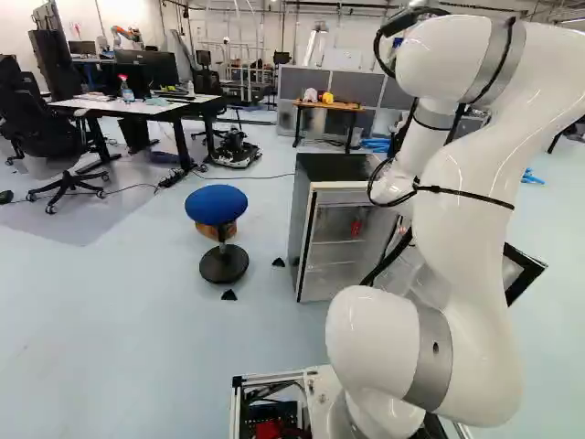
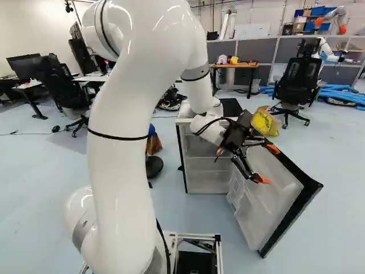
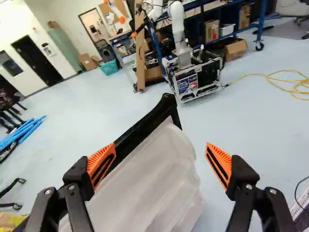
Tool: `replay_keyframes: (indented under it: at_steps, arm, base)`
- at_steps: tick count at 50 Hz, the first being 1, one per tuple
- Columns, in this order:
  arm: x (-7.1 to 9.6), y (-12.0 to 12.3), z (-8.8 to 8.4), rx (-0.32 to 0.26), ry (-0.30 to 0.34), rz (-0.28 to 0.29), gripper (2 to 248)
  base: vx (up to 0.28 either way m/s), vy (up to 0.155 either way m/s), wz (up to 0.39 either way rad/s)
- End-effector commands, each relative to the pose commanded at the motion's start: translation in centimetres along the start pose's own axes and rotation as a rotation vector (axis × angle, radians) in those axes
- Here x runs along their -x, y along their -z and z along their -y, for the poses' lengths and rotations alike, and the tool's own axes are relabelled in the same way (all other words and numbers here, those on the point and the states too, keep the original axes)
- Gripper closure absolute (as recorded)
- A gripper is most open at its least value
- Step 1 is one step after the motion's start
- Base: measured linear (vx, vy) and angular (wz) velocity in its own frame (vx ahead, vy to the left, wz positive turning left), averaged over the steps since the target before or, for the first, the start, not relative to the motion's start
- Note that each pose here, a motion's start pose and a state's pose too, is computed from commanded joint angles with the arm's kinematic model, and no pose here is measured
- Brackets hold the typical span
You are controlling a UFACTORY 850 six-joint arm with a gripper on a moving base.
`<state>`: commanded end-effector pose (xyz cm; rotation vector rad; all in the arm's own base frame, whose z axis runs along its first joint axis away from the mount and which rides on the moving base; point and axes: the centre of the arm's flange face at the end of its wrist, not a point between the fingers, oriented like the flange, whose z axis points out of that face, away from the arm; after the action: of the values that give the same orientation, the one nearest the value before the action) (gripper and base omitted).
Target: Grab a drink from the fridge
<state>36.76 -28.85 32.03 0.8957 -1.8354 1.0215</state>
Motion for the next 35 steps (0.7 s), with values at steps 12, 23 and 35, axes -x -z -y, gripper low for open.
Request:
replay_keyframes:
  at_steps: [12,23,35]
  arm:
    - [-0.4,1.3,-1.6,-0.128,0.079,0.009,3]
    - [-0.9,2.6,-3.2,-0.245,0.147,0.019,3]
    - [-1.4,4.1,-5.0,-0.376,0.217,0.033,3]
  base:
    - [0.000,0.000,0.000]
    - [0.000,0.000,0.000]
    - [0.000,0.000,0.000]
